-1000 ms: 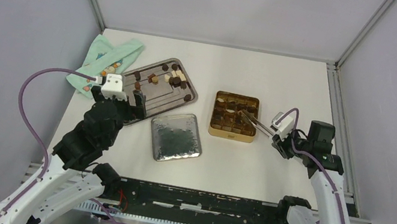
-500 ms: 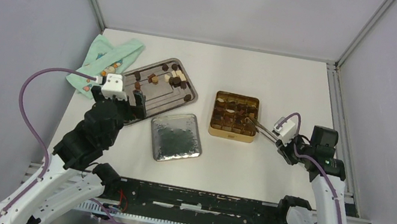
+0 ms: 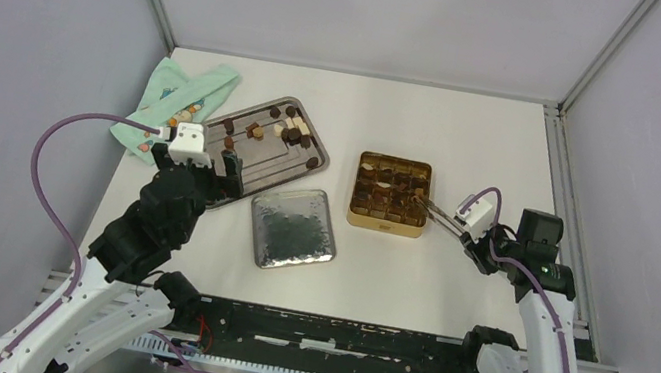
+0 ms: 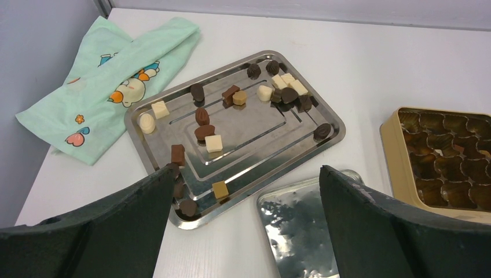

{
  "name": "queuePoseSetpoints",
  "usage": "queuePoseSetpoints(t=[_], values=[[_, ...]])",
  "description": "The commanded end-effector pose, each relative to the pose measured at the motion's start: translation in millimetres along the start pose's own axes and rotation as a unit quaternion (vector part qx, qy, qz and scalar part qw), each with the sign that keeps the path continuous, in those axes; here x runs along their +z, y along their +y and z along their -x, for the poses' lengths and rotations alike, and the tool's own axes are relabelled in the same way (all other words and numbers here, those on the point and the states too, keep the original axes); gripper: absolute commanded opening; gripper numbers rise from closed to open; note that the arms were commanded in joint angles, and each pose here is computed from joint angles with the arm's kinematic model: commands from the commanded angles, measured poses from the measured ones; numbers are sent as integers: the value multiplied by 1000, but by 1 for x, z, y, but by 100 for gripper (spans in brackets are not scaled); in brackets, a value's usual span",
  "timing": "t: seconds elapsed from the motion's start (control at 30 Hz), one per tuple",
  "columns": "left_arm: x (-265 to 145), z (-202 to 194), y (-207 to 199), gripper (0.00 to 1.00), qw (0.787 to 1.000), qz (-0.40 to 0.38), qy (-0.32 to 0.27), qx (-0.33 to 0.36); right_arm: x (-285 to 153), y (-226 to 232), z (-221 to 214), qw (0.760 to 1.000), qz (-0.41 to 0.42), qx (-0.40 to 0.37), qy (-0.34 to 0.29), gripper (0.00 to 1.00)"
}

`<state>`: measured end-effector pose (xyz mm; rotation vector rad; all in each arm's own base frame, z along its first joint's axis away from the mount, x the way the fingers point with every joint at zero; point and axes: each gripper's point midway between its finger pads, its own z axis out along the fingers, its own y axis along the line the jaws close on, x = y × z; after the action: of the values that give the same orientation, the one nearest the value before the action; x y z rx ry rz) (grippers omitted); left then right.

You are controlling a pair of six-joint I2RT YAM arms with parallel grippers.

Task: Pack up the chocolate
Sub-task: Place the fake chocolate in the packing box.

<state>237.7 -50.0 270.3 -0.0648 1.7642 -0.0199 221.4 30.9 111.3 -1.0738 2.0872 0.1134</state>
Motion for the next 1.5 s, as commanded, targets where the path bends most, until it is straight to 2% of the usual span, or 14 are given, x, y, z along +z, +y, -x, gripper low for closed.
queuePoseSetpoints(t=[0.0,0.17,0.4,0.93,1.47], values=[[0,9,1,99,1000,-2,-15,8,0,-10,9,1000,-18,-6,-19,28],[0,8,1,99,1000,-2,-14,8,0,-9,10,1000,-16,-5,-21,35],[0,8,0,99,1000,-3,-14,8,0,-9,11,1000,-14,-5,-23,38],[-1,9,0,99,1000,-4,-15,7,-5,-7,28,999,8,-13,-47,37],[-3,11,0,99,1000,-9,-20,3,-11,-7,79,989,76,-33,-121,34]])
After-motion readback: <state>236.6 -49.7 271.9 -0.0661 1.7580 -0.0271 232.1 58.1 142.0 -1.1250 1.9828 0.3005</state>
